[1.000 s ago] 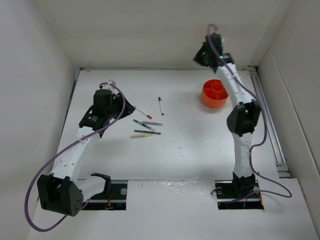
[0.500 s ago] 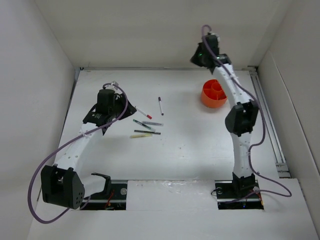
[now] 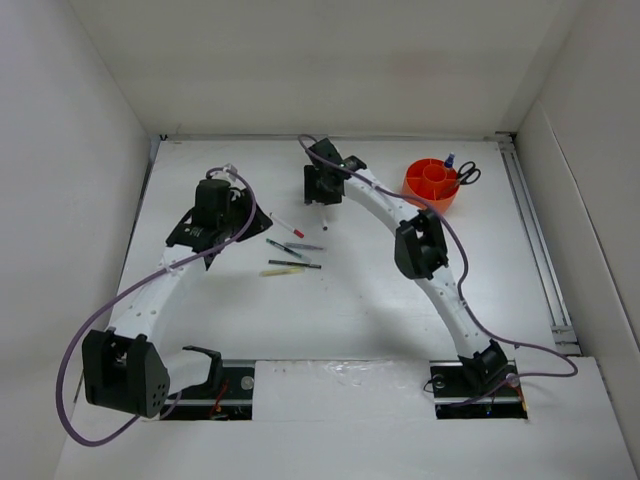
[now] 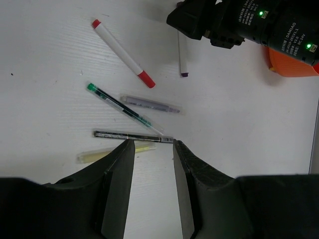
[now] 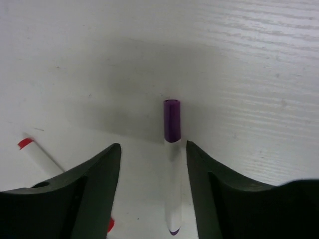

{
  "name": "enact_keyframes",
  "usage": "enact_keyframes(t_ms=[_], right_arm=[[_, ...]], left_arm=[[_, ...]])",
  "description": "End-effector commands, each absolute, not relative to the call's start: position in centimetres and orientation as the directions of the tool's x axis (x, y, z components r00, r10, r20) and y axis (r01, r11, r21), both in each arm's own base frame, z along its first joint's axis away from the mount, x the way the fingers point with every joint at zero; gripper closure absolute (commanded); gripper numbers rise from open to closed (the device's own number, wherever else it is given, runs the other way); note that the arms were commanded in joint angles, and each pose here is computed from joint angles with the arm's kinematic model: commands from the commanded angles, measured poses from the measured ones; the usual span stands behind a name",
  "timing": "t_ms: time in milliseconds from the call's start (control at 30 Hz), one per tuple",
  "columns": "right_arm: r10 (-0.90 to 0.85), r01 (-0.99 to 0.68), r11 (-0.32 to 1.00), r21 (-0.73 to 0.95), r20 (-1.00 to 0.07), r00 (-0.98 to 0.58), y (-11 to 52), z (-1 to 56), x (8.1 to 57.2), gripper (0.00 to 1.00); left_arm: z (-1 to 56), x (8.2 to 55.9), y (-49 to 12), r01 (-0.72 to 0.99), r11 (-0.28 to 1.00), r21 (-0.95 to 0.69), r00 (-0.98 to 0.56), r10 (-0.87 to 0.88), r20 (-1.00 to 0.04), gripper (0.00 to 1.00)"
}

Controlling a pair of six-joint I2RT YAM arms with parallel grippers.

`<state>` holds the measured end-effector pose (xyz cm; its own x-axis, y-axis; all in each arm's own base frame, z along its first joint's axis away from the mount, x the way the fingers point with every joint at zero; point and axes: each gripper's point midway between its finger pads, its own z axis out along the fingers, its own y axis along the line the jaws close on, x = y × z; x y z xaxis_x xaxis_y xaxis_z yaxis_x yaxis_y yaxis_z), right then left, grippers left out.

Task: Sort the stationery into containers
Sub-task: Pick up the pen from the center of the board.

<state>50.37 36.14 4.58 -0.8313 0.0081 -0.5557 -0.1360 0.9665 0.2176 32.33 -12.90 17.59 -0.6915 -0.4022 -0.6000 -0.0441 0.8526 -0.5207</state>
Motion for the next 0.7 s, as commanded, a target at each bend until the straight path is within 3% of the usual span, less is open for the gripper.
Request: enact_keyframes(t_ms=[0,167,367,600,667], right_arm=[[-0.011,-0.102,0.987,0.122,-0.586,-0.81,34.8,4.6,50.8,0.44],[-0.062,-0.07,0.998,-0.009,-0.577,-0.815,33.7,2.2,49.5,0.62],[-0.066,-0.051,0.998,-0.043,-0.583,-0.809,33.0,2.5,49.6,0.65],[-0.095,-0.065,0.995,-0.076,-0.514,-0.852,32.0,1.1,47.7,1.0],[-0.08,-0.048,0.996,-0.075,-0.536,-0.841,31.6,2.5,47.8,1.0]], left_arm=[[20.5,32.4,-12.6,0.002,0.852,-0.524,-0.639,-0.402,-0.656,0.67],[20.3,31.7,-12.6,0.01,0.849,-0.529,-0.641,-0.4,-0.655,0.67],[20.1,30.9,-12.6,0.017,0.846,-0.534,-0.644,-0.399,-0.653,0.67],[20.7,30.7,-12.5,0.034,0.847,-0.531,-0.63,-0.394,-0.669,0.67],[21.0,30.6,-12.5,0.039,0.846,-0.533,-0.624,-0.396,-0.674,0.67]])
